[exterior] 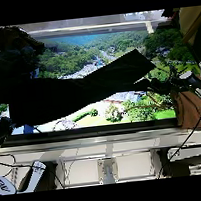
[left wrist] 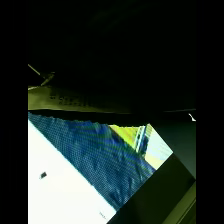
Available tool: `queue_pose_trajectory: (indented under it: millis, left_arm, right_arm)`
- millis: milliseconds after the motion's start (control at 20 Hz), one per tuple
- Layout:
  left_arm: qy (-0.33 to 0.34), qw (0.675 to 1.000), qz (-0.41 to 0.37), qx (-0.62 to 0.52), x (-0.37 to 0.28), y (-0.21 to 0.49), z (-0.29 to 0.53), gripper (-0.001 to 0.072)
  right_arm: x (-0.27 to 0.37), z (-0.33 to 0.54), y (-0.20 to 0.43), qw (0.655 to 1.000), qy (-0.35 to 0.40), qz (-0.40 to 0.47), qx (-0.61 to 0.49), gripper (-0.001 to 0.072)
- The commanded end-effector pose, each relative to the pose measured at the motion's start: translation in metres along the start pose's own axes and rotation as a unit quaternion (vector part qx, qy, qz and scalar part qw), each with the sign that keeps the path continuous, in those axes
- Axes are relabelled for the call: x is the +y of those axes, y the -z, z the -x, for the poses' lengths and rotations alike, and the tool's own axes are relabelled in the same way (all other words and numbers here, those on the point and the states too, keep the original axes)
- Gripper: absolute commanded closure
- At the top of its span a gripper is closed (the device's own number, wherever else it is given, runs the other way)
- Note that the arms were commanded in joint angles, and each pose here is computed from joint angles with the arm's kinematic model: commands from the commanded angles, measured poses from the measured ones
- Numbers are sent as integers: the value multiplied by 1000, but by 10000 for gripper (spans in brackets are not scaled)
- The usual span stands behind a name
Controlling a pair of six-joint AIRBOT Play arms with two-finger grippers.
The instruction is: Fold the clothes and pants, and hang the long-sleeved shirts on hangers.
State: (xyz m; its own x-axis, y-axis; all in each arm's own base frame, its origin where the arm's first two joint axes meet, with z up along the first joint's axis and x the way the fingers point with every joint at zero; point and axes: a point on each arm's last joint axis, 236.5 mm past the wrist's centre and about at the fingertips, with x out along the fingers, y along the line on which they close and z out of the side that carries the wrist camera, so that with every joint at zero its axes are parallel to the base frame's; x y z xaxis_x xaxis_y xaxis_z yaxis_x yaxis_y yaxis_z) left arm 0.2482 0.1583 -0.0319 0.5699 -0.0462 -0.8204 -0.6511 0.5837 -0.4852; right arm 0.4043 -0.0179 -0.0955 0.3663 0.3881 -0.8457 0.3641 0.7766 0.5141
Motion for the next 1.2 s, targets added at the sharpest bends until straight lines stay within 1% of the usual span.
queue_pose_trajectory:
  millis: [0,150,350,400,450,500,550,850,1000,1050,1100,1150]
  left_arm:
    - [0,1000,0,0,0,0,0,690]
    - [0,1000,0,0,0,0,0,690]
    - [0,1000,0,0,0,0,0,690]
    - [0,1000,0,0,0,0,0,690]
    - [0,1000,0,0,0,0,0,690]
    - [0,1000,0,0,0,0,0,690]
    - [0,1000,0,0,0,0,0,690]
    - [0,1000,0,0,0,0,0,690]
    - [0,1000,0,0,0,0,0,690]
    - [0,1000,-1,0,0,0,0,690]
    - [0,1000,-1,0,0,0,0,690]
    - [0,1000,-1,0,0,0,0,690]
  right_arm:
    - [-2,-4,3,1000,2,-1,5,262]
    - [-6,-10,-5,1000,2,-16,-12,262]
    - [0,-8,-34,996,-16,-50,-74,272]
    - [2,-8,-38,995,-20,-57,-82,339]
    - [2,-7,-40,994,-21,-58,-86,459]
    - [1,-7,-42,994,-19,-59,-91,648]
    - [0,-6,-44,993,-18,-59,-96,701]
    - [0,-2,-52,992,-15,-59,-111,702]
    - [3,8,-53,992,-8,-39,-117,701]
    - [4,11,-49,993,-6,-29,-111,690]
    - [6,13,-43,995,-5,-19,-98,548]
    - [7,14,-36,996,-9,-19,-82,375]
